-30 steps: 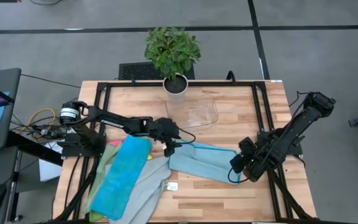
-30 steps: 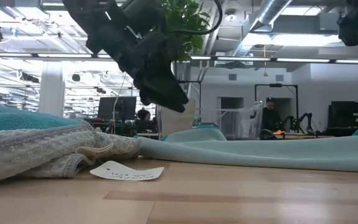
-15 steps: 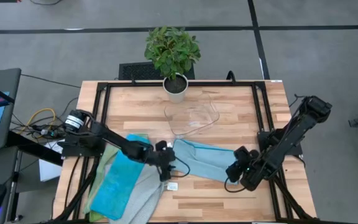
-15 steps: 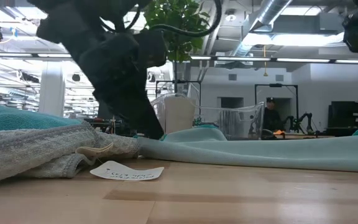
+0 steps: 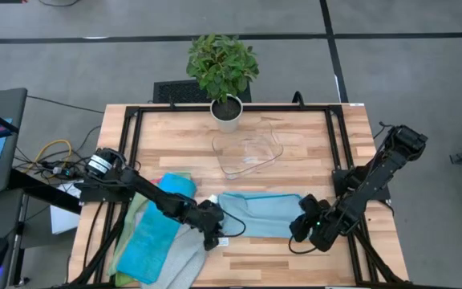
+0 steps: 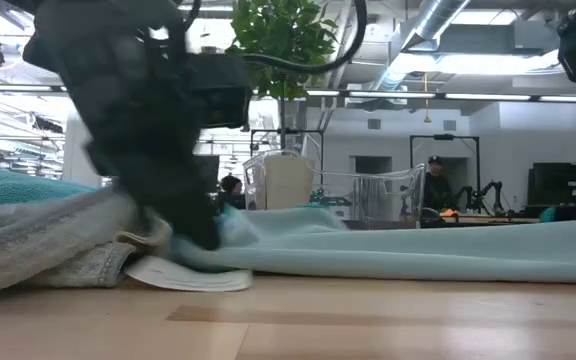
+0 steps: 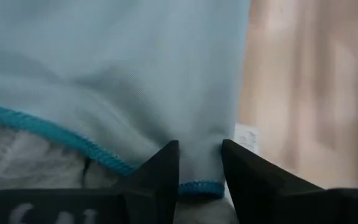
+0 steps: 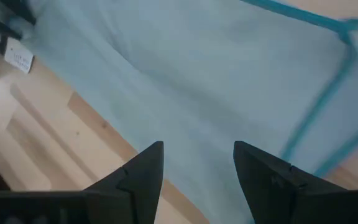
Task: Fold microfiber towels
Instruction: Fold the light blue microfiber cloth
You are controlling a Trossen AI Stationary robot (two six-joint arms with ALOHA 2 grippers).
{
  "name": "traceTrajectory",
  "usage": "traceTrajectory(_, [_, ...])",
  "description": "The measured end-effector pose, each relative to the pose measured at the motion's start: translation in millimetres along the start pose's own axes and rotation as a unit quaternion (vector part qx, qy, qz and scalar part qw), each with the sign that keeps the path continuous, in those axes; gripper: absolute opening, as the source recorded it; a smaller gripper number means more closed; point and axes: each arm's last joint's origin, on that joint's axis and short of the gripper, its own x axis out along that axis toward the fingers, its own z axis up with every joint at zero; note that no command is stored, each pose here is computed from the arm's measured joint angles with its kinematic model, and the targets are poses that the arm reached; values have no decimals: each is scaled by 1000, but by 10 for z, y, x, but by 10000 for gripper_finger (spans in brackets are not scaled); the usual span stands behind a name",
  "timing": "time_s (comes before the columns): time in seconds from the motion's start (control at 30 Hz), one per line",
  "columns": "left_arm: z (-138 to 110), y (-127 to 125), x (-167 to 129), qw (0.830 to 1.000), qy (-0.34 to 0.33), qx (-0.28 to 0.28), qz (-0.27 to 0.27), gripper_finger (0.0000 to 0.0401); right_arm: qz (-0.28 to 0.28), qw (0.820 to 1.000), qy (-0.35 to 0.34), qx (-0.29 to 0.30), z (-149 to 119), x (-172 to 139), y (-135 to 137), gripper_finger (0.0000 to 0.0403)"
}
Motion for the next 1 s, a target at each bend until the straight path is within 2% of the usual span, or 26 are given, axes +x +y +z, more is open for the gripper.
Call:
traceTrajectory(0.07, [57,-25,-83,998,14,40,-40,111,4,1000,2,0,-6,-4,6,220])
traceTrajectory(0.13, [189,-70,-247,993,-2,79,-83,108,6,1000,0,-5,-13,-9,7,220])
traceTrajectory(0.2, [324,-78,-407,992,-34,86,-91,107,7,1000,-2,-12,-10,-9,8,220])
traceTrajectory(0.3, [476,-37,-646,991,-80,85,-67,106,8,1000,-9,-13,-2,-7,10,220])
traceTrajectory(0.37, [532,16,-821,990,-116,81,2,106,9,1000,-15,-10,7,-4,13,220])
traceTrajectory(0.47, [557,182,-943,976,-150,68,140,108,7,1000,-16,-4,22,5,14,220])
traceTrajectory(0.5, [583,235,-952,974,-151,72,155,111,6,1000,-17,-2,32,9,15,220])
traceTrajectory(0.6, [708,334,-934,980,-141,96,106,114,4,1000,-20,2,58,20,17,220])
traceTrajectory(0.67, [735,413,-822,983,-122,105,88,112,2,1000,-22,1,73,26,18,220])
traceTrajectory(0.73, [739,501,-732,983,-116,100,103,109,0,1000,-23,4,90,33,16,220])
traceTrajectory(0.9, [851,633,-607,976,-153,93,120,106,-6,1000,-25,6,107,40,9,220])
traceTrajectory(1.0, [878,709,-601,971,-160,94,151,105,-7,1000,-25,6,110,41,7,220])
